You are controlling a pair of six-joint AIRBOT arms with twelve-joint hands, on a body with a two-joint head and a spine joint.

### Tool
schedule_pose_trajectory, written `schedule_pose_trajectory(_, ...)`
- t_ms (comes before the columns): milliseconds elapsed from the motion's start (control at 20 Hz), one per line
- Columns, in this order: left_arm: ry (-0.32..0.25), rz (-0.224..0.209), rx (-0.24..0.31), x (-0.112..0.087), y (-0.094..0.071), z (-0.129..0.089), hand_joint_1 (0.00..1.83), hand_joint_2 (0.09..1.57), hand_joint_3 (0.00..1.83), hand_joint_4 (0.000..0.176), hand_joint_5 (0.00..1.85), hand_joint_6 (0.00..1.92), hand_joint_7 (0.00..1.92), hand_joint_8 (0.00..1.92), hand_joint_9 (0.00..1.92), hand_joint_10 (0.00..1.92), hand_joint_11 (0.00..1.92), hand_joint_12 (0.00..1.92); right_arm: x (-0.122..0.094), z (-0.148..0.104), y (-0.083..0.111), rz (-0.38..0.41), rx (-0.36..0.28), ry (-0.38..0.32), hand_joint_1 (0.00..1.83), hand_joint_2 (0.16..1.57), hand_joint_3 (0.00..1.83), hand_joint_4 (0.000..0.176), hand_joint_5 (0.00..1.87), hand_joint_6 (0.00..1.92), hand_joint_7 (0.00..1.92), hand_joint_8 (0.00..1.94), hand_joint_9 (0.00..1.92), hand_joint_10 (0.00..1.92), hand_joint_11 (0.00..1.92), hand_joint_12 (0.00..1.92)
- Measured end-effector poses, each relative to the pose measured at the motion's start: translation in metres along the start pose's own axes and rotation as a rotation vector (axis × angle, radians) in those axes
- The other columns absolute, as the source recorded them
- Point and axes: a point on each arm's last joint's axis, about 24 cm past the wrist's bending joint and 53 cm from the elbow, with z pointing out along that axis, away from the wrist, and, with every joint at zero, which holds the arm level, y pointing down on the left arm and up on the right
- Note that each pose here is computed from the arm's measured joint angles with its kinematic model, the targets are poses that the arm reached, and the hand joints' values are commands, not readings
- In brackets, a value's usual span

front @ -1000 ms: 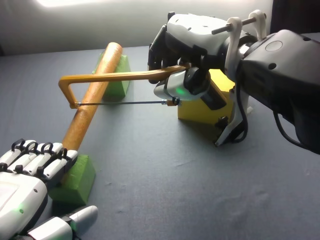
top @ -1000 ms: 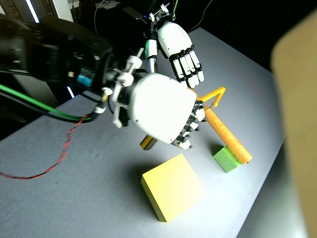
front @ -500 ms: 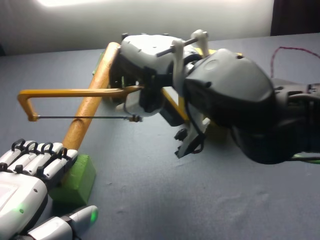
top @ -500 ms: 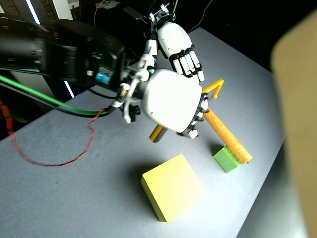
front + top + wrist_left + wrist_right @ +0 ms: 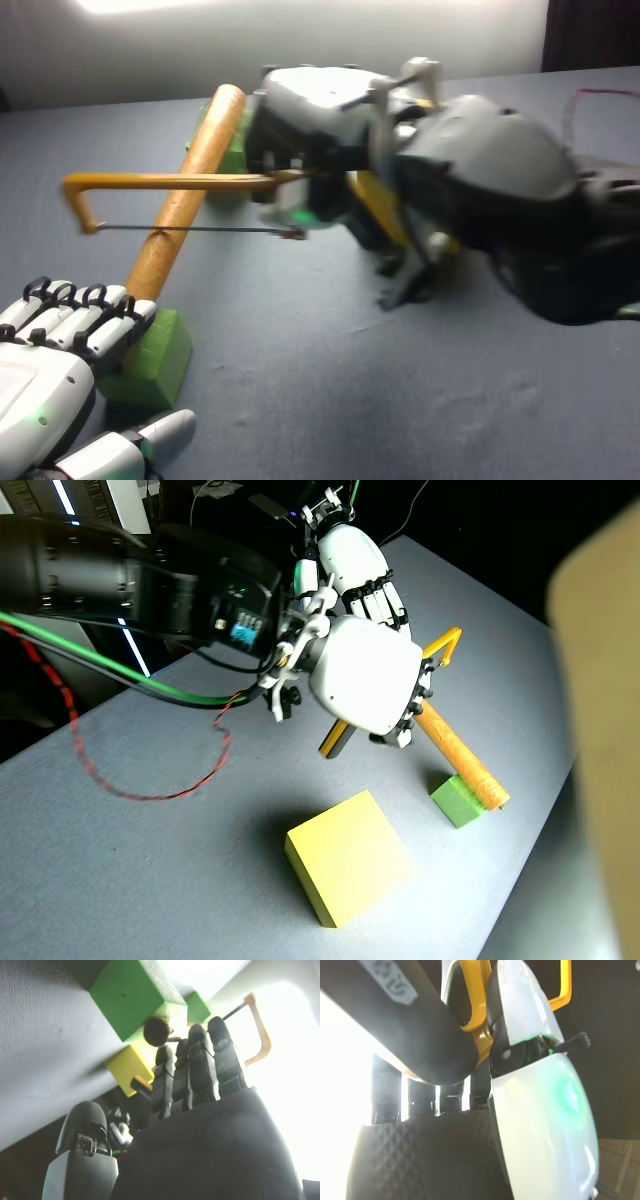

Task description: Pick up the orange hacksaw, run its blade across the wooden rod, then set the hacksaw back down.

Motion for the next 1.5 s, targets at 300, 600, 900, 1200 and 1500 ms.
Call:
schedule_pose_trajectory(300,0.002,-0.001,-0.001,0.0,0.001,0.0,0.0,1.27,0.0,0.0,0.15,0.0,0.15,0.0,0.11,0.0,0.0,0.18,-0.028,-0.021,-0.029,-0.014,0.038,-0.013,1.25,1.06,0.0,0.0,1.02,0.88,1.18,0.71,1.35,0.0,0.95,0.94)
schedule_pose_trajectory(600,0.005,0.003,-0.002,-0.001,0.001,0.0,0.0,1.27,0.0,0.0,0.17,0.0,0.16,0.0,0.13,0.0,0.0,0.25,-0.038,-0.043,-0.014,0.037,0.008,-0.01,1.24,1.09,0.0,0.0,0.95,1.0,1.13,0.8,1.33,0.0,0.92,0.95)
schedule_pose_trajectory(900,0.004,-0.002,-0.002,-0.001,0.001,0.0,0.0,1.27,0.0,0.0,0.18,0.0,0.18,0.0,0.15,0.0,0.0,0.29,-0.042,-0.097,-0.027,0.065,0.026,0.045,1.25,1.07,0.0,0.0,0.99,0.93,1.17,0.74,1.34,0.01,0.95,0.92)
schedule_pose_trajectory(1200,0.004,-0.002,-0.006,-0.004,0.003,0.0,0.0,1.27,0.0,0.0,0.17,0.0,0.16,0.0,0.13,0.0,0.0,0.24,-0.039,-0.117,-0.073,0.044,0.121,0.034,1.25,1.06,0.0,0.0,1.0,0.9,1.21,0.68,1.36,0.01,0.96,0.9)
schedule_pose_trajectory(1500,-0.009,0.006,-0.01,-0.015,0.004,-0.001,0.0,1.27,0.0,0.0,0.17,0.0,0.16,0.0,0.12,0.0,0.0,0.22,-0.015,-0.126,-0.105,0.143,0.198,0.08,1.25,1.07,0.0,0.0,0.99,0.92,1.18,0.72,1.35,0.0,0.96,0.9)
